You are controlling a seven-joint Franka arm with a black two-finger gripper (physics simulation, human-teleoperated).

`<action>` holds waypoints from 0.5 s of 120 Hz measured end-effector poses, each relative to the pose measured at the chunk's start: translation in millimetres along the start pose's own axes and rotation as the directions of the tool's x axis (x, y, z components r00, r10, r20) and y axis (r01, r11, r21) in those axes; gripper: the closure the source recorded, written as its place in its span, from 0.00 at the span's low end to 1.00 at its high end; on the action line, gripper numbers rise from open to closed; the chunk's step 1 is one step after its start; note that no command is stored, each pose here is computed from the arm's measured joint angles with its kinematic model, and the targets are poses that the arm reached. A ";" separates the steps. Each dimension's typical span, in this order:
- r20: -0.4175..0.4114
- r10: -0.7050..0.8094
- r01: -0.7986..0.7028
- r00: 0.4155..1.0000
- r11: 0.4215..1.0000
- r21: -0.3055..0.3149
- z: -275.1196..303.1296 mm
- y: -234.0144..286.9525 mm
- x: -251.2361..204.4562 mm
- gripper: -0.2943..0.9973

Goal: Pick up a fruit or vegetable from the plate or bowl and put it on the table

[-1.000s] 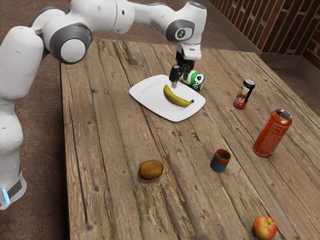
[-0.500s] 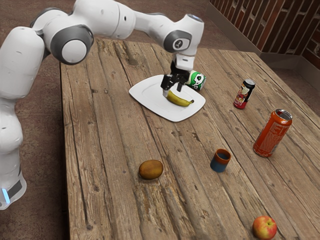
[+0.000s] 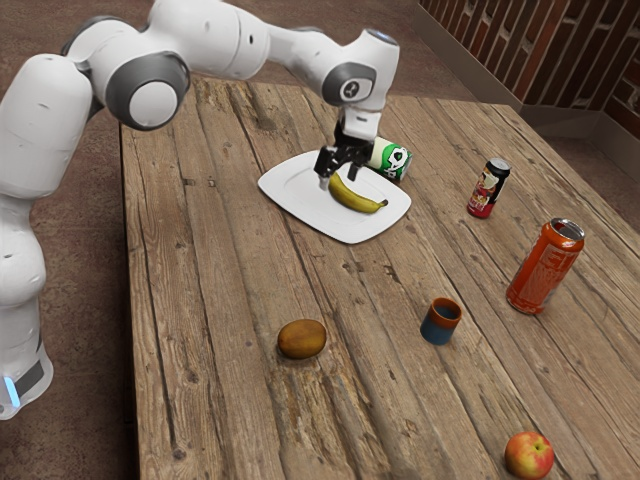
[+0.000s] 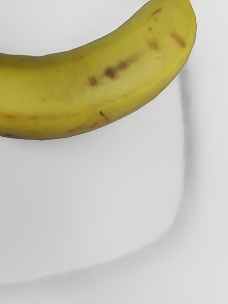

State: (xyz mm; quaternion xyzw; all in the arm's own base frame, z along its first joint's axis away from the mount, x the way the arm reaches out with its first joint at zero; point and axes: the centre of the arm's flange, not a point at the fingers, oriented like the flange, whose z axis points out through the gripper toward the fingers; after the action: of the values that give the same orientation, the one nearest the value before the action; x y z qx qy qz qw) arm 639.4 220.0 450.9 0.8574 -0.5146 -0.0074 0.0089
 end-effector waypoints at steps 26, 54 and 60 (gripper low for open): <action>-0.002 0.018 -0.018 1.000 1.000 0.009 11.2 -5.1 5.4 0.23; -0.002 0.024 -0.024 1.000 1.000 0.013 16.9 -8.1 4.0 0.24; -0.002 0.026 -0.026 1.000 1.000 0.014 18.1 -8.6 4.4 0.26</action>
State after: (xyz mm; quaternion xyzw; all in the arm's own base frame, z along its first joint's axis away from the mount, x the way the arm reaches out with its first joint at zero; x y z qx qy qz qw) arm 648.6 220.0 432.7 0.8506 -0.5258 -0.0027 0.0034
